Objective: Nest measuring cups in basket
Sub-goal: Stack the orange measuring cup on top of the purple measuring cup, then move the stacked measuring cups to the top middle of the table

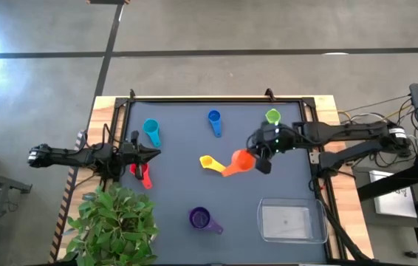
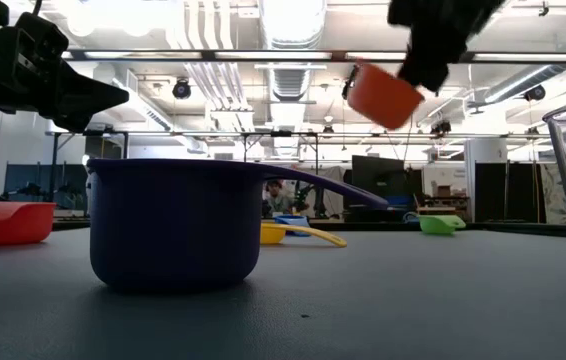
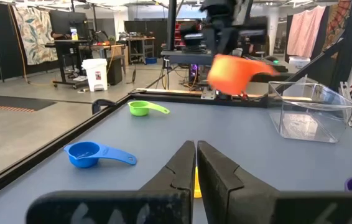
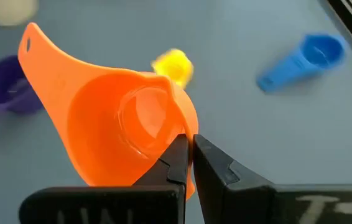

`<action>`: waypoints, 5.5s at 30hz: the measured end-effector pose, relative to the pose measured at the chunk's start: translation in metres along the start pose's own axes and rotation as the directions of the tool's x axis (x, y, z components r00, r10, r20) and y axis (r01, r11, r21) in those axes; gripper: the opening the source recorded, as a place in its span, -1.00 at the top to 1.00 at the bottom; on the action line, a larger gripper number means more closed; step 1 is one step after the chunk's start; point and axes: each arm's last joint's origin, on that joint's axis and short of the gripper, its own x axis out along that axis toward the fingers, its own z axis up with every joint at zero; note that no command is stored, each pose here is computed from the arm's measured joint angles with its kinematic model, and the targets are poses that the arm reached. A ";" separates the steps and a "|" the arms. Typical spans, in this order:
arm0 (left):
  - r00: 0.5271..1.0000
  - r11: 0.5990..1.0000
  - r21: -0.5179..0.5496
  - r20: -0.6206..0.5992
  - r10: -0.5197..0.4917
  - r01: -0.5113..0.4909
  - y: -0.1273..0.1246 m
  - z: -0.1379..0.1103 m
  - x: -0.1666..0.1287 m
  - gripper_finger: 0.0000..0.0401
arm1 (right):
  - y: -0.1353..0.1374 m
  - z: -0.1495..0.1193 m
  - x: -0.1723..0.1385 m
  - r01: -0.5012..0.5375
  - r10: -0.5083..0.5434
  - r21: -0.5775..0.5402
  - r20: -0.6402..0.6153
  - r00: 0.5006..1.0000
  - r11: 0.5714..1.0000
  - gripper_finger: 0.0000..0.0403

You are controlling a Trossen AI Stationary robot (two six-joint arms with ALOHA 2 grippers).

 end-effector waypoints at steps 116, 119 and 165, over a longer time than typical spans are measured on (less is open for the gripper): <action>1.000 1.000 0.000 0.000 0.000 0.000 0.000 0.000 0.000 1.00 | 0.141 -0.027 0.173 -0.378 0.385 -0.131 0.029 0.923 0.917 0.57; 1.000 1.000 0.000 0.000 0.000 0.000 0.000 0.000 0.000 1.00 | 0.144 -0.029 0.171 -0.379 0.384 -0.138 0.012 0.923 0.915 0.43; 1.000 1.000 0.001 -0.003 0.000 0.000 0.000 0.000 0.000 1.00 | 0.148 -0.040 0.196 -0.584 0.598 0.151 -0.077 0.798 0.798 -0.01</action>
